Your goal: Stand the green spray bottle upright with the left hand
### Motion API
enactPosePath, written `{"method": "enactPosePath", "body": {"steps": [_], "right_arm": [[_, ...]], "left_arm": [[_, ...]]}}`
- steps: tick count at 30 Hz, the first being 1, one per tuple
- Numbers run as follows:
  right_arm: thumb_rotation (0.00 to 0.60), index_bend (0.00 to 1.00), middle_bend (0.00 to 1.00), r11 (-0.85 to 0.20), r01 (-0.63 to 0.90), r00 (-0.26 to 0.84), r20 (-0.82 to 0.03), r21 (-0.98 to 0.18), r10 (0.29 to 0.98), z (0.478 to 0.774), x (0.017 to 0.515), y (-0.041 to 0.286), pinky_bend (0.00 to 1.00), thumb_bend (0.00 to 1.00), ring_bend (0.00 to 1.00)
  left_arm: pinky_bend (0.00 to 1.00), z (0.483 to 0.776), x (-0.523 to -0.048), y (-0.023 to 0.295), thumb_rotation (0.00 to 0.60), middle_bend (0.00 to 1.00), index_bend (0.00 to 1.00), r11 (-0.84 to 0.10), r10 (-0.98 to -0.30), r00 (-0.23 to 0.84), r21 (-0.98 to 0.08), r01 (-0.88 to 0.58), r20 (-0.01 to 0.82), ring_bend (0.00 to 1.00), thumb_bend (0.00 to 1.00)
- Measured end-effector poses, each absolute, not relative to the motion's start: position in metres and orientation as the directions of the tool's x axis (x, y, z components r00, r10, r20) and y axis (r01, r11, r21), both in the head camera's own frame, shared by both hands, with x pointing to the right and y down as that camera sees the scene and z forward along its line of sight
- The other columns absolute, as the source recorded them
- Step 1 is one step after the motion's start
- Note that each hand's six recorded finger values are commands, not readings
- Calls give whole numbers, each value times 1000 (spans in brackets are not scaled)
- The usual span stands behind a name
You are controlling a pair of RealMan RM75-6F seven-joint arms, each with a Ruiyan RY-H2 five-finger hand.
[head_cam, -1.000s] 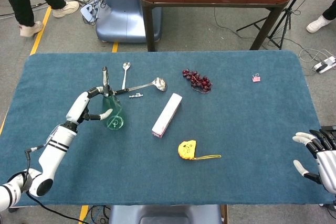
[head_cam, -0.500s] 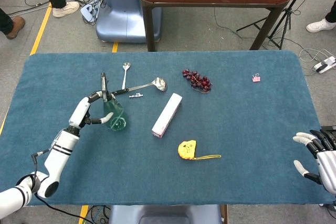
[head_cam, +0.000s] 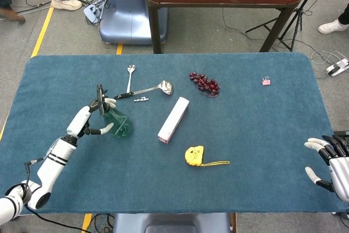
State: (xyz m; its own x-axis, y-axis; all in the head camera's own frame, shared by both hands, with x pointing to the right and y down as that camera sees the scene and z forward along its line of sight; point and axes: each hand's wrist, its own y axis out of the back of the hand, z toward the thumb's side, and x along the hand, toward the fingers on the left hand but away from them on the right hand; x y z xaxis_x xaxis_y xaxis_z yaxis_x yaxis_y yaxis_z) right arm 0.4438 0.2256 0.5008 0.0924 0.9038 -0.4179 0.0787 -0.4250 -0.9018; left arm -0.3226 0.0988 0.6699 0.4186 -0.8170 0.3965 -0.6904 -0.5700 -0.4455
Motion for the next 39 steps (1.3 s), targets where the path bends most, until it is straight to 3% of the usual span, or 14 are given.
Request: {"method": "enactPosePath", "body": {"steps": [4,14,18,25,39], "right_arm": [[600,311,280,-423,78,95,-416,-903,904,500,443,226,123,256,142],[600,311,280,-421,79,96,-413,-904,906,500,444,225,123,255,142],[600,311,280,-420,80,94,-413,-904,906,500,445,225,123,255,142],[600,311,280,-423,80,91,-416,-903,905,501,446,225,123,255,142],[600,311,280,-441,80,116,-431,-894,895,509,443,220,123,255,143]], "left_arm": [[40,665,-326,101,600,47,37,-589,-802,431,-429,-685,413,0,329],[21,654,-338,103,600,25,26,-614,-780,432,-422,-667,453,0,329],[21,651,-350,103,600,25,56,-614,-780,410,-448,-650,473,0,329],[21,641,-383,106,600,84,197,-579,-805,315,-552,-600,503,41,329],[21,608,-457,152,600,89,215,-479,-859,60,-757,-444,508,45,330]]}}
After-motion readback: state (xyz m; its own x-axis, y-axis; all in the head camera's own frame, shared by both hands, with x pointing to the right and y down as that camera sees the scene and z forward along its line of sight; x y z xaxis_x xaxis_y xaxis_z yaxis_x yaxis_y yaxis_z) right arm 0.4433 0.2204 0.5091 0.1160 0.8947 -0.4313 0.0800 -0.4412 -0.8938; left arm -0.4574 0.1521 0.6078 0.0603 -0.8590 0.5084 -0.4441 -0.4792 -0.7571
